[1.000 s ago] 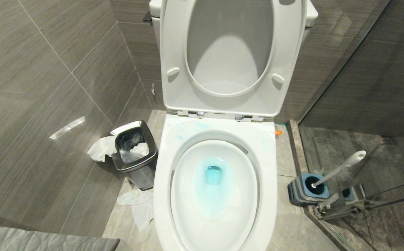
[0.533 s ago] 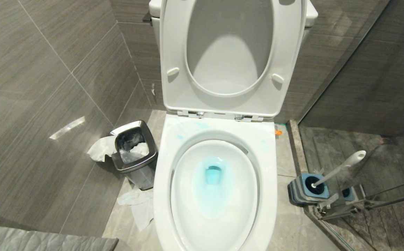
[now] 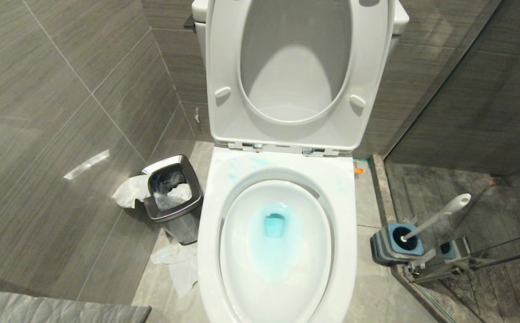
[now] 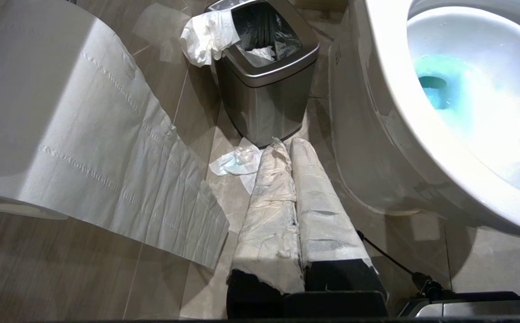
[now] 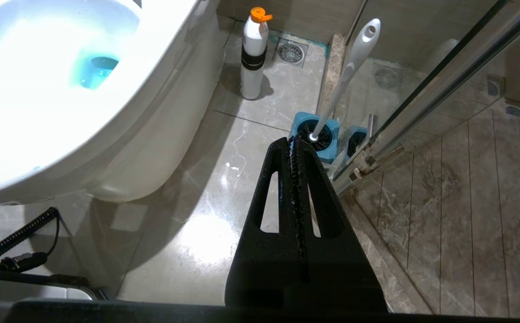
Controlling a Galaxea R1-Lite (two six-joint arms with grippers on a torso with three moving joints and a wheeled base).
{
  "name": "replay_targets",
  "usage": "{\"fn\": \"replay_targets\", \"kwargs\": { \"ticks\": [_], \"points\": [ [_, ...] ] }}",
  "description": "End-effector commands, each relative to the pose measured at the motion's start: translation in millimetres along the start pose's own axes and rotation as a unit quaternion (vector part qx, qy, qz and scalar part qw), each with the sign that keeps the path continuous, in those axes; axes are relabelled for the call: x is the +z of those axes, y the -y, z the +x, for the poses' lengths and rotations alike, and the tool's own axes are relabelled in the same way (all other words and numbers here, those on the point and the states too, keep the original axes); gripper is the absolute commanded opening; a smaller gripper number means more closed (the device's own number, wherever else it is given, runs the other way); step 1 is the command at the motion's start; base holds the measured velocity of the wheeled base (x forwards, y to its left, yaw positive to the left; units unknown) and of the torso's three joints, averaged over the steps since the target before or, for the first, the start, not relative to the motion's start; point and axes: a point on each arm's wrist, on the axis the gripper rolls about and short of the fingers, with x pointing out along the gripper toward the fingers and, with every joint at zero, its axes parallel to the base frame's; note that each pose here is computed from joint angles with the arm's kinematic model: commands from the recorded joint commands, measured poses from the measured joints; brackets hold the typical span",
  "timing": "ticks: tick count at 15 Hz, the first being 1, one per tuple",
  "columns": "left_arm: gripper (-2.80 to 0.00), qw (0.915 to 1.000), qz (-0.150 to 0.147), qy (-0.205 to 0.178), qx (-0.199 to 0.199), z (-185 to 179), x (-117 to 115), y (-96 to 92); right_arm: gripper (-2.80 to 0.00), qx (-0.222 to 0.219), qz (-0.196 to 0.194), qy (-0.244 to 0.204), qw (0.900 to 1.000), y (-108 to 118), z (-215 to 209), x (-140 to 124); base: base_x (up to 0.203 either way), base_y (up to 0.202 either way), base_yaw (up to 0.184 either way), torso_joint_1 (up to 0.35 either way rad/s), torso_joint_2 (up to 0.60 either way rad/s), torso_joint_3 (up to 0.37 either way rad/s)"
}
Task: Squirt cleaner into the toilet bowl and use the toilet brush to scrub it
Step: Flush the toilet
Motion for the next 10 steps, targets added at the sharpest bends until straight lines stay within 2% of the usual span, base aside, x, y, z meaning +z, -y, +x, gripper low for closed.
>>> {"fn": "replay_targets", "kwargs": {
  "ticks": [1,4,8,10],
  "points": [
    [-2.80,1.0000,0.000,-0.001,0.000,0.1,0.1,0.0,-2.80,0.000,0.000,-0.001,1.000,0.0,0.2,0.1,0.000,0.000,0.000,0.000,0.00,0.000],
    [-2.80,1.0000,0.000,-0.001,0.000,0.1,0.1,0.0,-2.80,0.000,0.003,-0.002,1.000,0.0,0.2,-0.1,0.000,0.000,0.000,0.000,0.00,0.000],
    [-2.80,1.0000,0.002,-0.001,0.000,0.0,0.1,0.0,-2.80,-0.006,0.052,-0.003,0.999,0.3,0.2,-0.3,0.000,0.000,0.000,0.000,0.00,0.000],
    [-2.80,1.0000,0.003,-0.003,0.000,0.0,-0.1,0.0,-2.80,-0.015,0.061,-0.003,0.998,0.7,0.2,-0.1,0.000,0.000,0.000,0.000,0.00,0.000]
  ]
}}
